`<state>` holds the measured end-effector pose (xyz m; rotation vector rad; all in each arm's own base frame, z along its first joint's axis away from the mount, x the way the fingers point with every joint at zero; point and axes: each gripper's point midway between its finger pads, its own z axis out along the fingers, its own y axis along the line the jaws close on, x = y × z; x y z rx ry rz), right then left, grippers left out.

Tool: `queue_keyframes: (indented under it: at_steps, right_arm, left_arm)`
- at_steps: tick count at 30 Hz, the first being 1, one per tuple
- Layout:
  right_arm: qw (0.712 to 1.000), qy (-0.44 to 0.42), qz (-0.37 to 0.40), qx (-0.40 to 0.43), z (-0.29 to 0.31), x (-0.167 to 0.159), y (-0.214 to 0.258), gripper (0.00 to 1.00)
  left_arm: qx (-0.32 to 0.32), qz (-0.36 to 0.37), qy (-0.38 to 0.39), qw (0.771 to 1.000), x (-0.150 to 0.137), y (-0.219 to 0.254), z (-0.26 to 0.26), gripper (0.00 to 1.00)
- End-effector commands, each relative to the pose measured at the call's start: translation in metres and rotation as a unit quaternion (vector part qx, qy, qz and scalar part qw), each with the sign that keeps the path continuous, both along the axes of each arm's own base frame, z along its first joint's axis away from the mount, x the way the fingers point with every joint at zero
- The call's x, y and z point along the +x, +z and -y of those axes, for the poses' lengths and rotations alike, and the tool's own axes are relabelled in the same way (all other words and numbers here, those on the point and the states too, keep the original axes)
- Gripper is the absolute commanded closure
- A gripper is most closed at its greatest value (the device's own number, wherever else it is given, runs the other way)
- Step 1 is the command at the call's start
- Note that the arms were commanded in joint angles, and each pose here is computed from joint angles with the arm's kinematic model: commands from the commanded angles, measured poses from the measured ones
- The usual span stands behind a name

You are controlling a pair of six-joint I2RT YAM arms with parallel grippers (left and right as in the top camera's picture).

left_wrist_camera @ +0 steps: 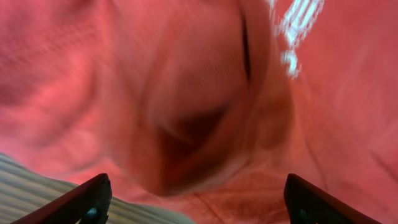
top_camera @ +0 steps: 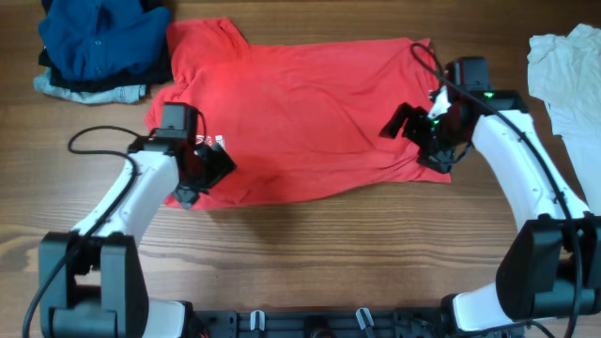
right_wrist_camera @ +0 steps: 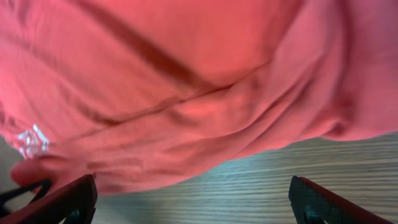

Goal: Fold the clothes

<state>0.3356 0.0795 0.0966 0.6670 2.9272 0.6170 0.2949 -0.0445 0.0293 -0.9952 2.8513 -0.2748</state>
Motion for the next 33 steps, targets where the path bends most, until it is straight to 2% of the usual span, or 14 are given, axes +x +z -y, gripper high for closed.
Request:
queue_keyframes:
  at_steps: [1, 3, 5, 8, 9, 16, 22, 24, 25, 26, 27, 29, 32, 33]
  right_arm:
    - [0.999, 0.036, 0.015, 0.006, -0.018, -0.002, 0.009, 0.01]
    - [0.999, 0.039, 0.015, 0.002, -0.019, -0.002, 0.008, 0.00]
    - [0.999, 0.038, 0.014, -0.003, -0.017, -0.003, 0.008, 0.01]
    - [0.999, 0.035, 0.011, -0.012, -0.014, -0.004, 0.006, 0.01]
    - [0.999, 0.034, 0.011, -0.020, -0.011, -0.004, 0.005, 0.01]
    - [0.999, 0.025, 0.013, -0.031, -0.007, -0.001, 0.004, 0.01]
    - [0.999, 0.025, 0.014, -0.031, -0.008, -0.001, 0.004, 0.01]
    - [0.999, 0.025, 0.014, -0.031, -0.008, -0.001, 0.004, 0.00]
    - [0.999, 0.025, 0.014, -0.031, -0.008, -0.001, 0.004, 0.01]
    - [0.999, 0.025, 0.014, -0.031, -0.008, -0.001, 0.004, 0.00]
    - [0.999, 0.025, 0.014, -0.031, -0.008, -0.001, 0.004, 0.01]
    - [0.999, 0.027, 0.013, -0.032, -0.007, -0.002, 0.004, 0.00]
    - [0.996, 0.016, -0.003, -0.085, 0.011, -0.007, -0.003, 0.00]
    - [0.994, 0.013, -0.008, -0.109, 0.020, -0.010, -0.008, 0.20]
  left_arm:
    - [-0.013, -0.020, 0.009, 1.000, -0.004, -0.013, 0.010, 0.14]
    - [-0.015, -0.010, 0.009, 1.000, 0.001, -0.012, 0.010, 0.27]
    - [-0.015, -0.002, 0.009, 1.000, 0.005, -0.012, 0.011, 0.45]
    - [-0.014, 0.016, 0.010, 1.000, 0.013, -0.010, 0.010, 0.91]
    - [-0.014, 0.023, 0.010, 1.000, 0.017, -0.009, 0.010, 0.96]
    - [-0.022, 0.077, 0.011, 0.997, 0.049, 0.013, 0.014, 0.96]
    - [-0.019, 0.218, 0.035, 0.975, 0.112, 0.045, 0.011, 0.94]
    - [-0.005, 0.238, 0.042, 0.970, 0.120, 0.050, 0.006, 0.76]
    - [0.005, 0.240, 0.046, 0.970, 0.122, 0.048, 0.002, 0.49]
    - [0.016, 0.236, 0.051, 0.970, 0.122, 0.044, -0.002, 0.08]
    - [0.022, 0.230, 0.052, 0.972, 0.121, 0.038, -0.004, 0.00]
    - [0.034, 0.210, 0.052, 0.976, 0.115, 0.029, -0.010, 0.00]
    - [0.037, 0.170, 0.065, 0.983, 0.084, 0.042, -0.024, 0.01]
    - [0.047, 0.139, 0.049, 0.988, 0.063, 0.044, -0.029, 0.25]
